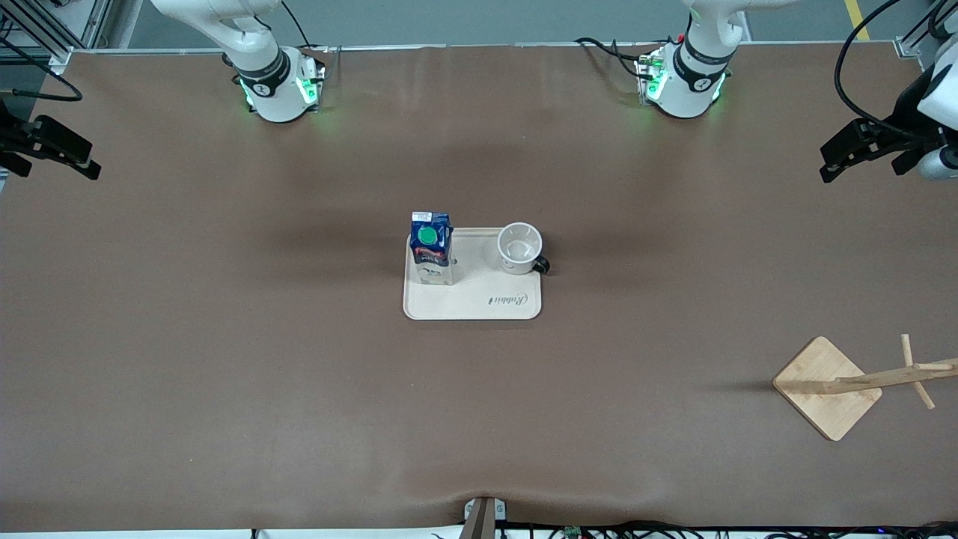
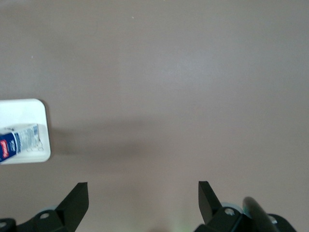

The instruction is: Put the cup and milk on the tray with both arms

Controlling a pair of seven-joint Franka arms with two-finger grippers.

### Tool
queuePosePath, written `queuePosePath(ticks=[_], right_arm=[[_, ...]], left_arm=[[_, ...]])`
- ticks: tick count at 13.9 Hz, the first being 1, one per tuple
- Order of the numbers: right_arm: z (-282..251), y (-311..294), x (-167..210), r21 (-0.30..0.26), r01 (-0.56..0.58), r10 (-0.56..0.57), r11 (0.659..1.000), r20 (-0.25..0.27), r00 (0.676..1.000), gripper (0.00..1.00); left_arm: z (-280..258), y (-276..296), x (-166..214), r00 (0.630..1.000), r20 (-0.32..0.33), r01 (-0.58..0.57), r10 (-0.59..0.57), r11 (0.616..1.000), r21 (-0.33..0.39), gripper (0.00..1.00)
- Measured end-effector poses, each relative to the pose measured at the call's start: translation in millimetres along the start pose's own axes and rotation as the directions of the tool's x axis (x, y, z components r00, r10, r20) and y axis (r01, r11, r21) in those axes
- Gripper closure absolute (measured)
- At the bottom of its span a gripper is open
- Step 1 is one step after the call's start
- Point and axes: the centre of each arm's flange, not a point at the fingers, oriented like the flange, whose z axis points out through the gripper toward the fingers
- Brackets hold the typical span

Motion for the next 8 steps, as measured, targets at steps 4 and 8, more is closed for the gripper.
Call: queuePosePath(ticks=[4, 8], right_arm=[[2.6, 4.8, 0.4, 0.000, 0.023, -0.023, 1.000, 0.010, 1.000, 0.00], [3.2, 3.7, -0.3, 0.001, 0.029, -0.029, 1.000, 0.018, 0.999, 0.00]], left_arm=[[0.0, 6.5, -1.4, 1.000, 0.003, -0.012, 0.012, 1.000, 0.001, 0.00], [0.1, 6.6, -1.5, 1.000, 0.004, -0.012, 0.012, 1.000, 0.001, 0.00]])
